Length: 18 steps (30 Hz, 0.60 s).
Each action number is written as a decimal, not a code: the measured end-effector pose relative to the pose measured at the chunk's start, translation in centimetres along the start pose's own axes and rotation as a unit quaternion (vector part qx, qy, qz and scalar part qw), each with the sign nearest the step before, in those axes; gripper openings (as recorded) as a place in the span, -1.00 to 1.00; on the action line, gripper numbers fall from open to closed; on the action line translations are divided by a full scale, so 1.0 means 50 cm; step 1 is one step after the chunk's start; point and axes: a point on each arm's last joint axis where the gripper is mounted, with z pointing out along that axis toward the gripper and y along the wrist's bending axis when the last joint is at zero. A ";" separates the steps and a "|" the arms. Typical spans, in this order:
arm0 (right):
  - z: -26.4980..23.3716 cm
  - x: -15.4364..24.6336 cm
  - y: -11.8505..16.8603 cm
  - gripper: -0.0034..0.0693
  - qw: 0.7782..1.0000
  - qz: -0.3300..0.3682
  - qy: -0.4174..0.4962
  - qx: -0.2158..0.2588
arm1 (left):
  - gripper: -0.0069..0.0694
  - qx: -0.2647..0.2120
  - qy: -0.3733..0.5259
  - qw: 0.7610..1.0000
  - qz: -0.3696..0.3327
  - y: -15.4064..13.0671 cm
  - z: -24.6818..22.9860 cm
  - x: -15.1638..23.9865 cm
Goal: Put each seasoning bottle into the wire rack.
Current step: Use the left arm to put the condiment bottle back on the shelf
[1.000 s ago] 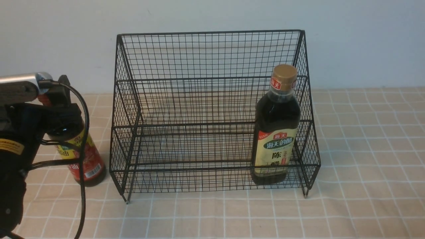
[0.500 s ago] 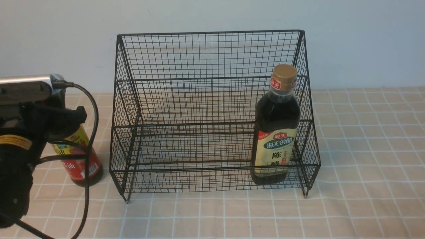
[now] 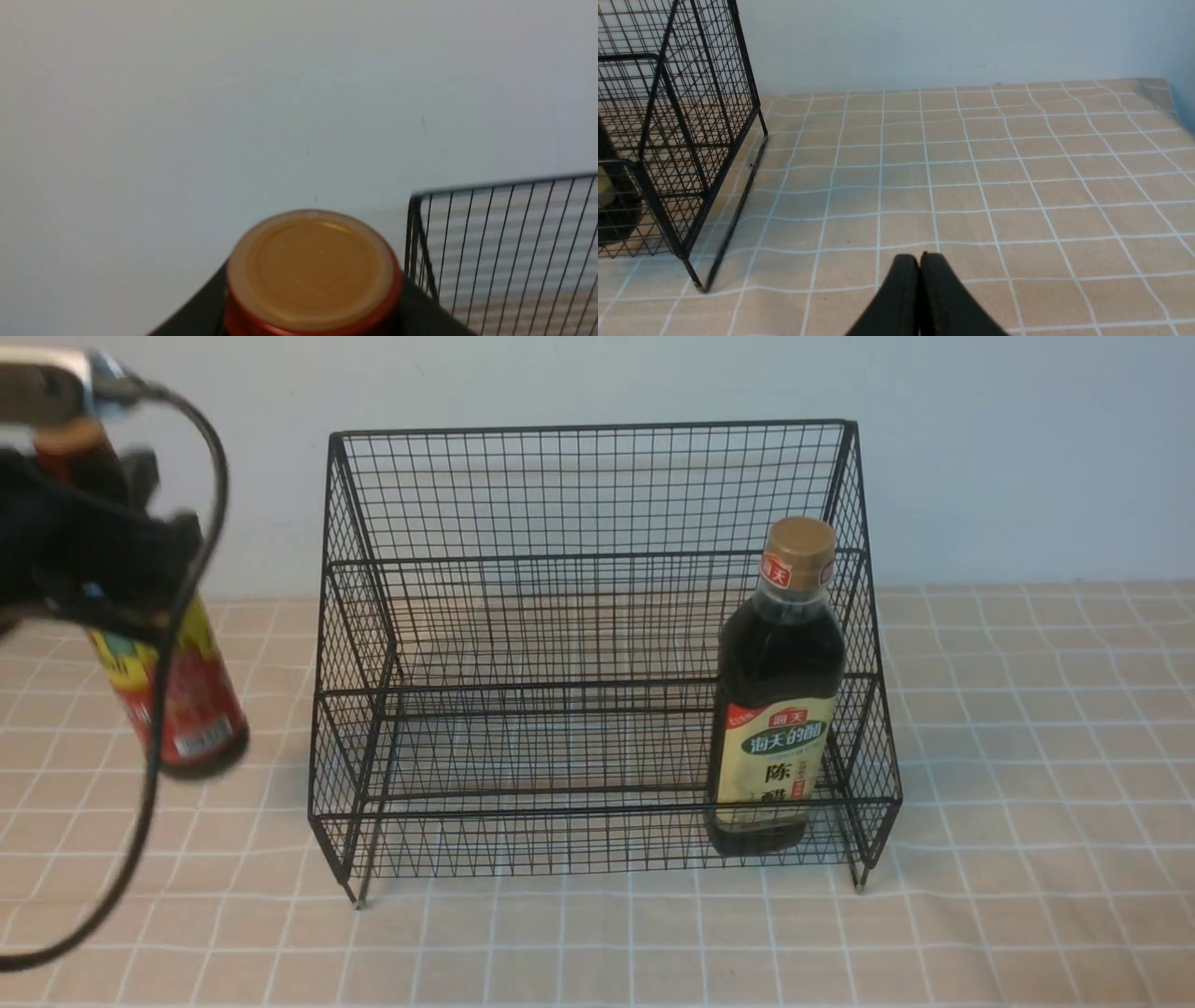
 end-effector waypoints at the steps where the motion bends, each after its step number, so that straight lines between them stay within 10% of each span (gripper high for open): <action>1: 0.000 0.000 0.000 -0.94 1.000 0.000 0.000 0.000 | -0.14 0.000 -0.018 1.000 0.005 0.002 -0.009 -0.029; 18: 0.000 0.000 0.000 -0.94 1.000 0.000 0.000 0.000 | -0.14 0.113 -0.112 0.987 0.003 -0.104 -0.043 -0.171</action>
